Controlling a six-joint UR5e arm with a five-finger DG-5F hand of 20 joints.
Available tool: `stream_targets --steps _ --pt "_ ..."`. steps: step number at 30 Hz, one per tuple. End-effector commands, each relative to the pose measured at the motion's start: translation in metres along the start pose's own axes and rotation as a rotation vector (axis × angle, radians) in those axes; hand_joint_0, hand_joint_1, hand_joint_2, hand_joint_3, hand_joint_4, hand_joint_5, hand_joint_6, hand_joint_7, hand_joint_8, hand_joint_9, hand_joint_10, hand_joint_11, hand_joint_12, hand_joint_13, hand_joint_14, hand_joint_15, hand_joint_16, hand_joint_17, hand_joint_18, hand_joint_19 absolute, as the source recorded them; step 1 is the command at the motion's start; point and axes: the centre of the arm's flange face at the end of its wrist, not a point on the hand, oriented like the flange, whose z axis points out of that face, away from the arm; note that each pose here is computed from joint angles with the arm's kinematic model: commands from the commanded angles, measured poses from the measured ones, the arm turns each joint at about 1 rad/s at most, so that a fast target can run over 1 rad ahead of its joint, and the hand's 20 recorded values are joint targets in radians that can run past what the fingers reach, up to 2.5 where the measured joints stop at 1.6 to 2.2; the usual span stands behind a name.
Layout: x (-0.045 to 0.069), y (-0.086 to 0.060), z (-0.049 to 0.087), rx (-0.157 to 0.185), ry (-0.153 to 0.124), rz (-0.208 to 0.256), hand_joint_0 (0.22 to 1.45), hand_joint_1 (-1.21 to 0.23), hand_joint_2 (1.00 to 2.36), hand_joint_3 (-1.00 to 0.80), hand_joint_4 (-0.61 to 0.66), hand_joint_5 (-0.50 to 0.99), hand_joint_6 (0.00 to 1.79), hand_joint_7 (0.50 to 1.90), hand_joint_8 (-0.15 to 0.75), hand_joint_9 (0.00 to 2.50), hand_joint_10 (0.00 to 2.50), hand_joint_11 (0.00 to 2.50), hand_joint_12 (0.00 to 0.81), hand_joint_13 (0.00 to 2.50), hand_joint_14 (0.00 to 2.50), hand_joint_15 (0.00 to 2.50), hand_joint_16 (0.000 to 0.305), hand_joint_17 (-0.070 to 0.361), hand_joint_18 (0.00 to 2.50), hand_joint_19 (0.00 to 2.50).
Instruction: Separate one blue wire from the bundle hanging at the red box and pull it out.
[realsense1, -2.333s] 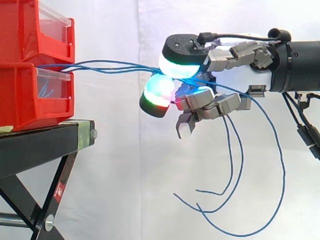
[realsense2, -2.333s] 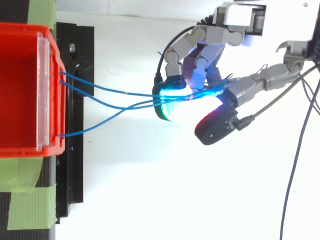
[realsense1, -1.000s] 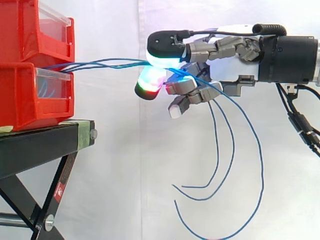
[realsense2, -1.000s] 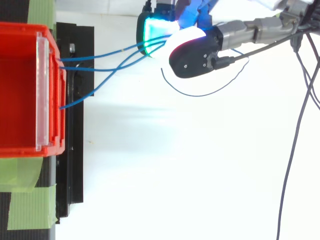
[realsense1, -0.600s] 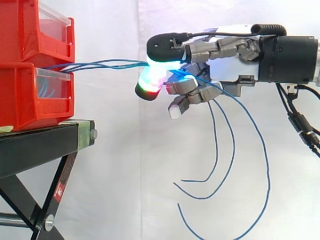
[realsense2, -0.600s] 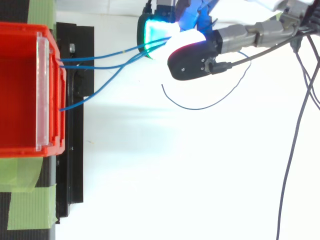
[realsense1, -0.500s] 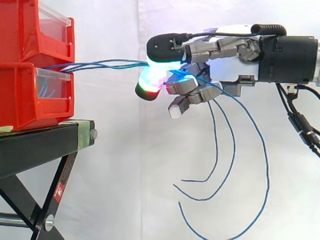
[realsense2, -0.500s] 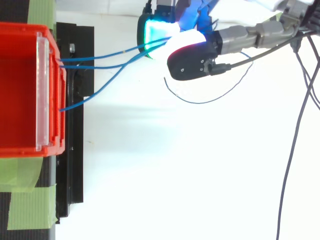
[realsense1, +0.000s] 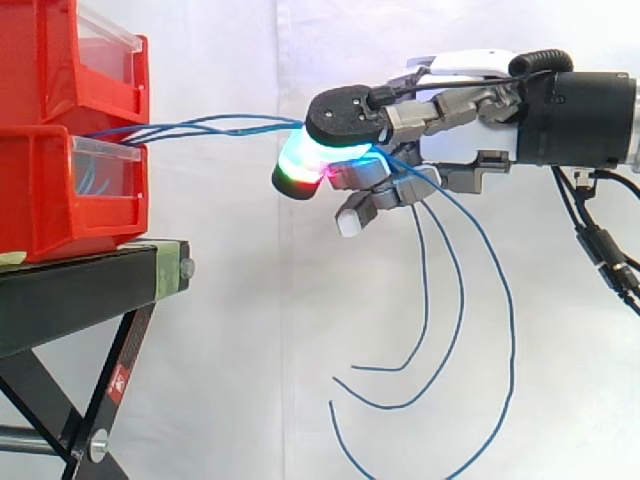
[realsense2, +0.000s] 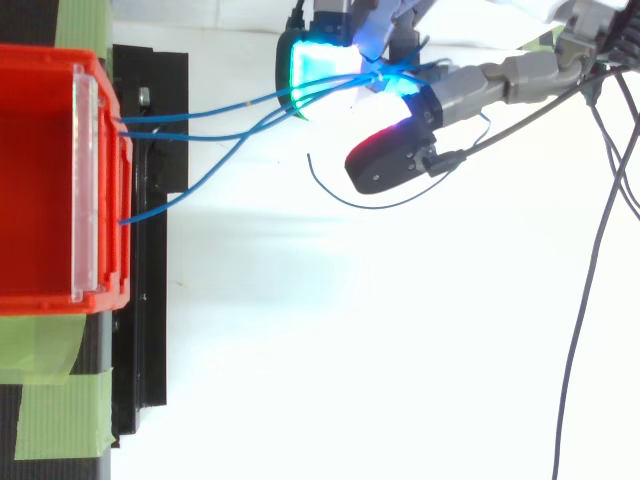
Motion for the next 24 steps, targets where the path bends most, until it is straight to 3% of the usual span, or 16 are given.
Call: stream_targets --steps 1,4,8,24 --pt "-0.0002 0.0002 0.0001 0.001 -0.001 -0.001 0.62 -0.75 1.0 -0.5 0.24 -0.23 0.85 1.04 0.298 0.9 0.52 1.67 0.333 1.15 0.76 1.53 0.049 0.111 0.64 0.8" --pt "0.0001 -0.0005 -0.0005 0.004 0.001 -0.002 0.58 -0.6 1.0 -0.5 0.24 -0.22 0.84 1.04 0.309 0.93 0.53 1.67 0.336 1.16 0.83 1.49 0.05 0.113 0.66 0.81" --pt "0.0001 -0.0005 -0.0005 0.004 0.001 -0.002 0.59 -0.53 1.0 -0.5 0.25 -0.22 0.84 1.04 0.303 0.98 0.54 1.66 0.333 1.19 0.84 1.47 0.051 0.114 0.68 0.81" --pt "-0.0001 -0.0008 -0.0007 0.007 -0.001 0.0 0.63 -0.7 1.02 -0.21 0.2 -0.2 0.86 1.06 0.324 1.05 0.61 1.68 0.318 1.28 0.77 1.55 0.05 0.113 0.76 0.79"
